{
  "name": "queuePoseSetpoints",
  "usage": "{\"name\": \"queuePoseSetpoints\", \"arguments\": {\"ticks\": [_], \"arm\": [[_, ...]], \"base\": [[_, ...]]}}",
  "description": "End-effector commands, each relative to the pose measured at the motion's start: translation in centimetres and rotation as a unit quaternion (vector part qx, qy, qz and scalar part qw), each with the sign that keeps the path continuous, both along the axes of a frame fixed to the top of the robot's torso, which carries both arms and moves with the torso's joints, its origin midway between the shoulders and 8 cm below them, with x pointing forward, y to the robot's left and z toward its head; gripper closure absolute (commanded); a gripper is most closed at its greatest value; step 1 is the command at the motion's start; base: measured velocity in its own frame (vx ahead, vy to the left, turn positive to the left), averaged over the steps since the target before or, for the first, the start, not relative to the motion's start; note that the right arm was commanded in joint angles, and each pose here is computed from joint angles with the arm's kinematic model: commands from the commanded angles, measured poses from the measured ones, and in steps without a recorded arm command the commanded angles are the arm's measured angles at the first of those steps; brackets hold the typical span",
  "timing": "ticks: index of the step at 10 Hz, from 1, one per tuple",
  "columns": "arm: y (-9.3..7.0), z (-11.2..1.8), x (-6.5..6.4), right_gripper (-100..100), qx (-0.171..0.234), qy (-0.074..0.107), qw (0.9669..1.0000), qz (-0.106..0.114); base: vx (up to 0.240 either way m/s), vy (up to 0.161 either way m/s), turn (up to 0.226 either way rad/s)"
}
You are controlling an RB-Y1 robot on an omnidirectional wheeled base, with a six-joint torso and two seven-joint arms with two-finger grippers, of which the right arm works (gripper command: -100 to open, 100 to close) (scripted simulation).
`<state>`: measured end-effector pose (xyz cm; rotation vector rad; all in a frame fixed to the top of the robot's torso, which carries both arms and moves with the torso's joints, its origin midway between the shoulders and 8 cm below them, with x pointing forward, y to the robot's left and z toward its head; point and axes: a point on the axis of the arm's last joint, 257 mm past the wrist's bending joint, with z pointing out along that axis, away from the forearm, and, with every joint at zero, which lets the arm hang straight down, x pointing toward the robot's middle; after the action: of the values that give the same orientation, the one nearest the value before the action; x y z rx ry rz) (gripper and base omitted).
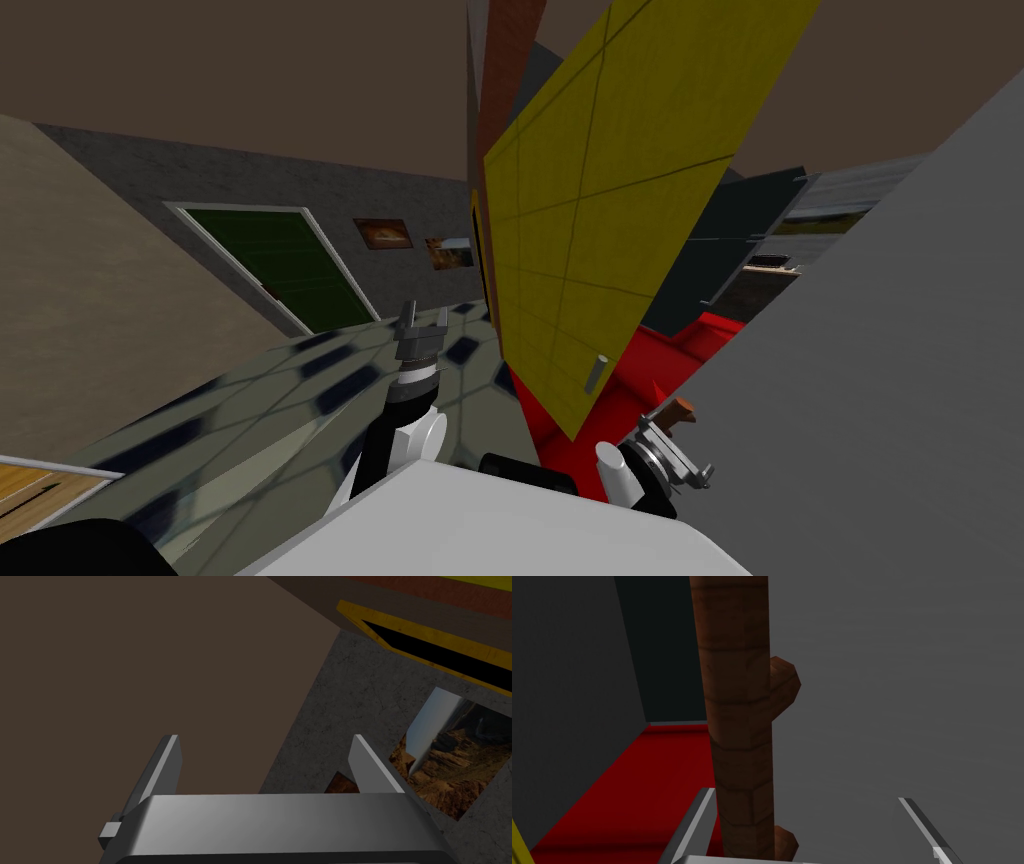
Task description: Push the door open
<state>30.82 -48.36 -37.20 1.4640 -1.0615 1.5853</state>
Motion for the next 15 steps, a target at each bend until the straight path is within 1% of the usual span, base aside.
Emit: {"name": "queuePoseSetpoints", "arguments": {"ticks": [1,2,3,4,10,11,12,13,15], "arm": [[-1.73,-0.90,-3.22,100,-0.006,0.017,0.9992,-0.036],[-1.73,-0.90,-3.22,100,-0.006,0.017,0.9992,-0.036],[-1.71,-0.56,-2.96,100,-0.006,0.011,0.9993,-0.036],[-1.73,-0.90,-3.22,100,-0.006,0.017,0.9992,-0.036],[-1.73,-0.90,-3.22,100,-0.006,0.017,0.9992,-0.036],[-1.95,-0.49,-2.22,100,-0.001,0.004,0.9989,-0.047],[-2.29,-0.53,-2.70,100,-0.001,0.004,0.9985,-0.055],[-2.62,-0.57,-3.17,100,-0.001,0.005,0.9980,-0.063],[-2.62,-0.57,-3.17,100,-0.001,0.005,0.9980,-0.063]], "base": [[-0.001,-0.029,0.031],[0.011,-0.033,0.016],[0.003,-0.014,0.025],[0.003,-0.010,0.028],[0.000,0.002,-0.010],[0.081,-0.091,0.181],[0.056,-0.160,0.167],[0.026,-0.166,0.031],[0.016,-0.065,-0.008]]}}
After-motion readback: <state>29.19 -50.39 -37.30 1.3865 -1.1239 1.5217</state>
